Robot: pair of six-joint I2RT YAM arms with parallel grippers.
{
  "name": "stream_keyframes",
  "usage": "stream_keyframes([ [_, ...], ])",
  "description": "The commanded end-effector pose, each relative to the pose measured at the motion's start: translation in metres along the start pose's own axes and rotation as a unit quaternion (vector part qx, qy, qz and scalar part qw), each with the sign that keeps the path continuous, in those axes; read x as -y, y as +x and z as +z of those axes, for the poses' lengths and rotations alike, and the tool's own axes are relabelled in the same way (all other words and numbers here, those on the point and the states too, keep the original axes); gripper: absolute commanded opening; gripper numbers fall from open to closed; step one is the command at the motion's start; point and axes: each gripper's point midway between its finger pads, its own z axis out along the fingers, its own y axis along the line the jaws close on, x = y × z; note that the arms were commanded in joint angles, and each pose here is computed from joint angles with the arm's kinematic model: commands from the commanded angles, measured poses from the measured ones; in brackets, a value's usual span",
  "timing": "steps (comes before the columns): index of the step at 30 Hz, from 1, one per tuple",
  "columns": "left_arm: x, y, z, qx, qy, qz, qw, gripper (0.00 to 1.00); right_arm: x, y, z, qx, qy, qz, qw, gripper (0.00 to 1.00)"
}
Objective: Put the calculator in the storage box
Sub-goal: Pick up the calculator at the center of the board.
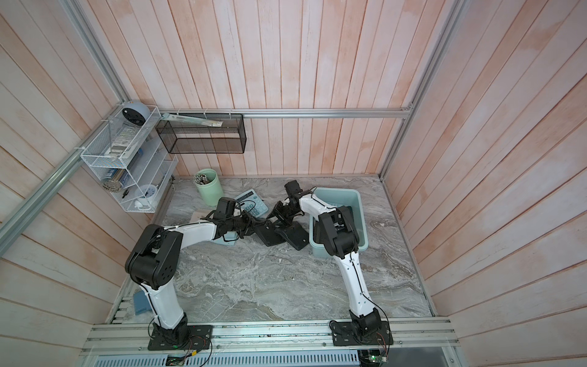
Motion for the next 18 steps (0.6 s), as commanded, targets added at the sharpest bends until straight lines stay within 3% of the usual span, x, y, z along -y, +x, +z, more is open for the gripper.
stream_keyframes([
  [1, 0.005, 0.001, -0.016, 0.01, -0.036, 0.033, 0.999, 0.1, -0.022, 0.016, -0.014, -0.005, -0.02, -0.009, 1.0, 0.47],
  [11, 0.029, 0.0, -0.062, 0.046, -0.102, 0.118, 0.987, 0.05, -0.063, 0.019, -0.073, 0.032, -0.055, -0.034, 0.997, 0.53],
  [15, 0.051, 0.0, -0.094, 0.079, -0.143, 0.195, 0.967, 0.05, -0.079, 0.025, -0.113, 0.052, -0.066, -0.043, 0.996, 0.55],
  [18, 0.068, 0.002, -0.117, 0.111, -0.183, 0.268, 0.939, 0.04, -0.084, 0.029, -0.147, 0.073, -0.073, -0.043, 0.994, 0.58],
])
